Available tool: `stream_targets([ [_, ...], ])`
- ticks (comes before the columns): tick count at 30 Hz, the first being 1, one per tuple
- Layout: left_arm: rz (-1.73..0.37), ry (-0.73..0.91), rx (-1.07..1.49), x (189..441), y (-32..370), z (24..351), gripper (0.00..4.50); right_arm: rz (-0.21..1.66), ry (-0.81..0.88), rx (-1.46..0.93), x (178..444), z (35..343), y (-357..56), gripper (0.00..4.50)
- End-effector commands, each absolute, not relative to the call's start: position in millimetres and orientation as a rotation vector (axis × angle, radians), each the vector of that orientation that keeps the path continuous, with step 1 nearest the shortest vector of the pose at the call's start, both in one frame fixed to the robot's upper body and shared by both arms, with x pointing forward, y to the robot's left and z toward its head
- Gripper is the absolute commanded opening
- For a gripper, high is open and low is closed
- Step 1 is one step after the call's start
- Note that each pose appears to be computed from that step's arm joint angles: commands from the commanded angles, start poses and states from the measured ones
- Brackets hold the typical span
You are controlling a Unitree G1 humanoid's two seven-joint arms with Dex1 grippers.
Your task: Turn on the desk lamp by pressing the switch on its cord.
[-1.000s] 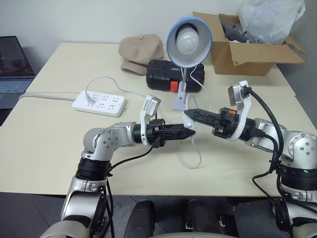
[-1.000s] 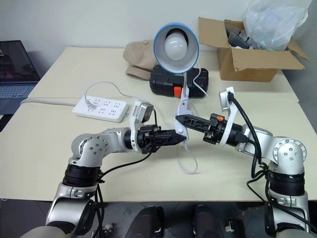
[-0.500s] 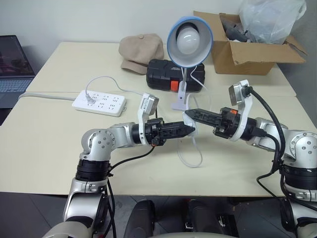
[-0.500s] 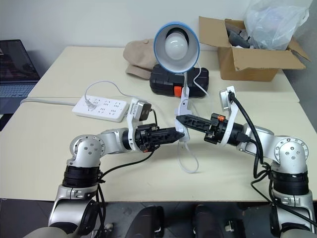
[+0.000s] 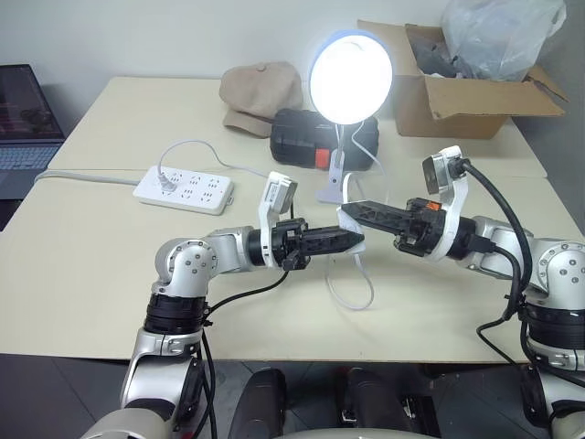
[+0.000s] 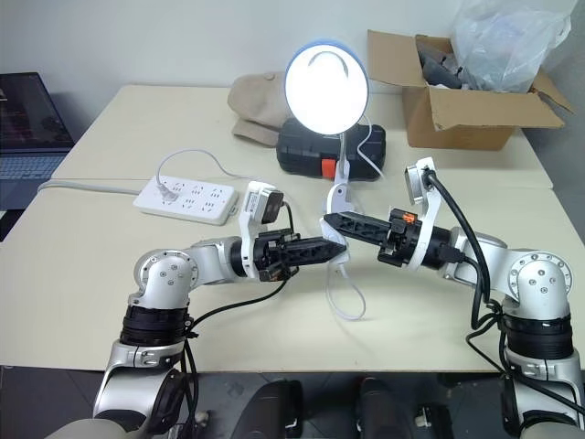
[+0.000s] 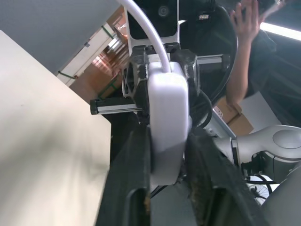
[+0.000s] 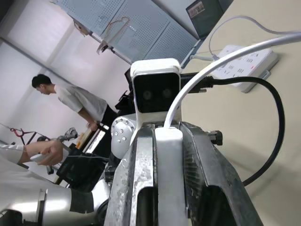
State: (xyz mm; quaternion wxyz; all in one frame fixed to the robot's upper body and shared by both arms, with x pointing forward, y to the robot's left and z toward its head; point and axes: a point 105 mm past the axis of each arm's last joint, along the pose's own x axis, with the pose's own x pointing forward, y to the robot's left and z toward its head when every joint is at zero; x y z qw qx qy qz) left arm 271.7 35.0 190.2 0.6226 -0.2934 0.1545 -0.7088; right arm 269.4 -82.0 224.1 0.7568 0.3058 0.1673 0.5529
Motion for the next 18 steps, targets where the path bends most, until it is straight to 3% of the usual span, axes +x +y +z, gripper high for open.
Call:
stream_targets([
  [1,-1.67,0.325,-0.677,267.9,32.3,196.7,0.51,1.258,0.33,0.652,261.3,235.1,-79.4,0.38],
  [14,-1.682,0.367,-0.652,262.1,33.0,188.6,0.51,1.255,0.33,0.655,263.1,235.7,-79.7,0.38],
  [15,-1.677,0.37,-0.648,263.1,33.8,187.8,1.2,1.254,0.33,0.655,263.4,235.6,-79.8,0.38],
  [18,-1.66,0.361,-0.645,266.5,38.7,187.9,1.71,1.244,0.326,0.66,265.3,235.0,-80.5,0.38],
])
